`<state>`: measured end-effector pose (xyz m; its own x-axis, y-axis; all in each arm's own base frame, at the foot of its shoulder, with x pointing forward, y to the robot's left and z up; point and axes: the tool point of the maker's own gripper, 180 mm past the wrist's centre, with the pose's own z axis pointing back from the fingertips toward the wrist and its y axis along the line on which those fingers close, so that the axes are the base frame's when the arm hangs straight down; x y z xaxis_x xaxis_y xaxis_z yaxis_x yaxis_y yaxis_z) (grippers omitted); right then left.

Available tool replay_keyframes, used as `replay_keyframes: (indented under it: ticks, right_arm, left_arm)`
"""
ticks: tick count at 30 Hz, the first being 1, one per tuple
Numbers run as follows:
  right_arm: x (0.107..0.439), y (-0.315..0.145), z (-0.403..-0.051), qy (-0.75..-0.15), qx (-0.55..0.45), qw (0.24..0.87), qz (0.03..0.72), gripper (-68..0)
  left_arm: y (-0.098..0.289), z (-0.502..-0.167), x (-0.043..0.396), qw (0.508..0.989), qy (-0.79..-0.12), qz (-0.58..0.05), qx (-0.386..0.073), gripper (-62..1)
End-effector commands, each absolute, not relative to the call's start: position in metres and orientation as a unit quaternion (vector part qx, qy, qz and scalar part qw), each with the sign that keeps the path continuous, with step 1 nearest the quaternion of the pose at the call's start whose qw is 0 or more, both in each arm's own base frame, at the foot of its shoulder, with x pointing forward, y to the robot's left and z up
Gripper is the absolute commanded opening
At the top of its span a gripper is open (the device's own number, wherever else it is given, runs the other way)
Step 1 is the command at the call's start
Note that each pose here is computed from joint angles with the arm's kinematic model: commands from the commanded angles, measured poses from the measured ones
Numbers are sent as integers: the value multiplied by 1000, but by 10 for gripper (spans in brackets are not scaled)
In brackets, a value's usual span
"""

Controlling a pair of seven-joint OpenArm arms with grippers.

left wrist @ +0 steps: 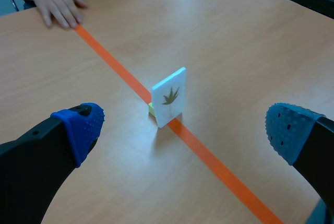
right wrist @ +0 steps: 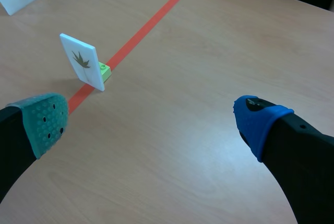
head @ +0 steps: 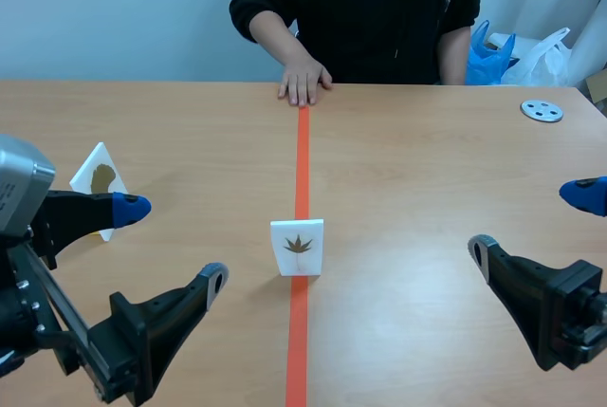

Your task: Sort the leaf by its shape. The table is split by an orange tape line. A compound leaf with several leaflets goes to the left side, a simple leaf with one blade goes to the right side. Return to the home posture when a red brick is placed on the table.

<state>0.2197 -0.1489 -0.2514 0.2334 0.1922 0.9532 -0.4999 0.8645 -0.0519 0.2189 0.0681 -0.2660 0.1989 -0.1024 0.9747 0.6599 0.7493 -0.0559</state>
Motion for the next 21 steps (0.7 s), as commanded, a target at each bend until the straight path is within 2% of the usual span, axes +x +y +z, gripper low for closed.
replay_keyframes:
  ticks: [1, 8, 21]
  right_arm:
    - [225, -146, -239, -595, 139, 760, 221, 4]
    - [225, -146, -239, -595, 139, 760, 221, 4]
    - [225, -146, -240, -595, 136, 761, 222, 4]
  left_arm:
    - [70, -263, 226, 725, -589, -256, -249, 14]
    - [71, -294, 246, 725, -580, -262, -265, 14]
    - [30, -344, 279, 711, -566, -319, -270, 14]
